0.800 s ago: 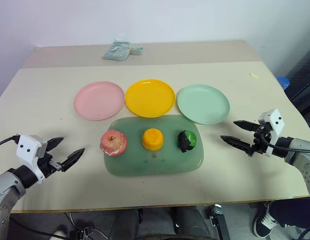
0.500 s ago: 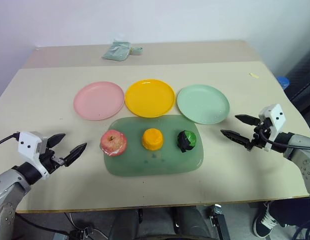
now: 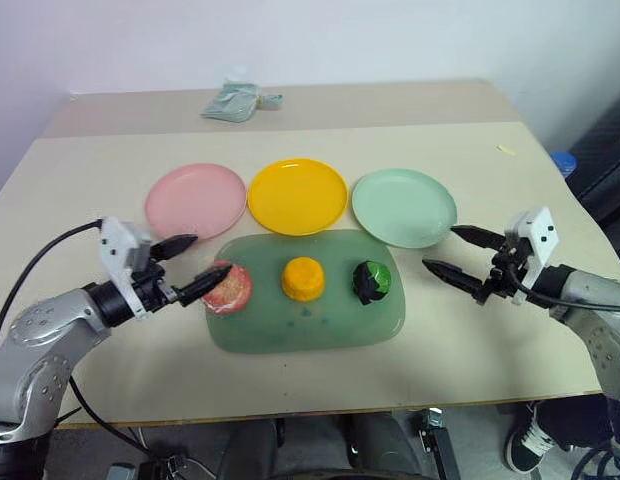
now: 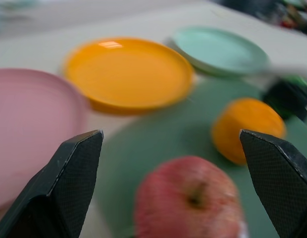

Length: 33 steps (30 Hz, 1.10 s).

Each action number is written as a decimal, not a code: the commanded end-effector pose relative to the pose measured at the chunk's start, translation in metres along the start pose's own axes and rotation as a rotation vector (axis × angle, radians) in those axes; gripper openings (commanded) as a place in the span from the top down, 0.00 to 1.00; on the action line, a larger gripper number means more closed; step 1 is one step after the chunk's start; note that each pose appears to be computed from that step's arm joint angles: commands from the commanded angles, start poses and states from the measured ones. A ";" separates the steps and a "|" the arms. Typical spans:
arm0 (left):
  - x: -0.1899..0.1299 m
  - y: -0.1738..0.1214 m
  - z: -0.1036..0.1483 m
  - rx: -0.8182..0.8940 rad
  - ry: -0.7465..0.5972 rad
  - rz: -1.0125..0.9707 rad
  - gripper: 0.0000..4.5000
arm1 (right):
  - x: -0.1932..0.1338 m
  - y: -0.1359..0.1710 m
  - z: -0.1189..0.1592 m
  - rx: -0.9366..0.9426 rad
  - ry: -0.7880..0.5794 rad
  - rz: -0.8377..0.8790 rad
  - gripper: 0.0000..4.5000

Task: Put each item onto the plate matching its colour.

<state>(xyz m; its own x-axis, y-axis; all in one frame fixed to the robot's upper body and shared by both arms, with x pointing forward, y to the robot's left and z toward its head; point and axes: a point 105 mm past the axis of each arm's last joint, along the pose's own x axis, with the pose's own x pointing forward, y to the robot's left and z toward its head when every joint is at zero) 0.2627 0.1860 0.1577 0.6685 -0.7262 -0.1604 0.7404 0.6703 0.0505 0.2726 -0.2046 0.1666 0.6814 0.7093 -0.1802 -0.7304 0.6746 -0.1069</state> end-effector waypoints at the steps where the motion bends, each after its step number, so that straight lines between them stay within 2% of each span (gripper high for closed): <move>1: 0.007 -0.007 -0.008 0.084 0.079 -0.085 0.00 | -0.001 0.034 0.020 -0.038 -0.026 0.124 0.01; 5: 0.013 -0.004 -0.029 0.149 0.190 -0.122 0.00 | 0.005 0.061 0.021 -0.035 -0.014 0.214 0.01; 8: 0.018 0.001 -0.035 0.156 0.212 -0.123 0.00 | 0.011 0.069 0.023 -0.038 -0.031 0.225 0.01; 12: 0.018 0.007 -0.029 0.132 0.182 -0.115 0.25 | 0.017 0.071 0.025 -0.041 -0.050 0.217 0.00; 14: 0.016 0.014 -0.023 0.124 0.156 -0.085 0.29 | 0.019 0.071 0.027 -0.042 -0.059 0.218 0.00; 19: 0.013 0.032 0.008 0.074 -0.003 0.024 0.29 | 0.023 0.069 0.028 -0.054 -0.067 0.219 0.00; 23: 0.016 0.087 0.037 0.100 -0.094 0.327 0.29 | 0.033 0.069 0.036 -0.065 -0.100 0.235 0.00; 27: 0.024 0.122 0.038 0.058 -0.071 0.493 0.29 | 0.040 0.074 0.038 -0.060 -0.111 0.256 0.00; 31: 0.035 0.154 0.021 0.020 0.011 0.624 0.29 | 0.052 0.082 0.040 -0.059 -0.124 0.276 0.00; 33: 0.039 0.161 0.015 0.010 0.028 0.641 0.07 | 0.062 0.082 0.042 -0.065 -0.132 0.254 0.00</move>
<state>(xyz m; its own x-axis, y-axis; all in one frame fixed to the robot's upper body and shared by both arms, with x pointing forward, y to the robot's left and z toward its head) 0.4041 0.2589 0.1605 0.9653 -0.2018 -0.1661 0.2219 0.9684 0.1134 0.2537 -0.1021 0.1810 0.4620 0.8811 -0.1011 -0.8857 0.4527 -0.1024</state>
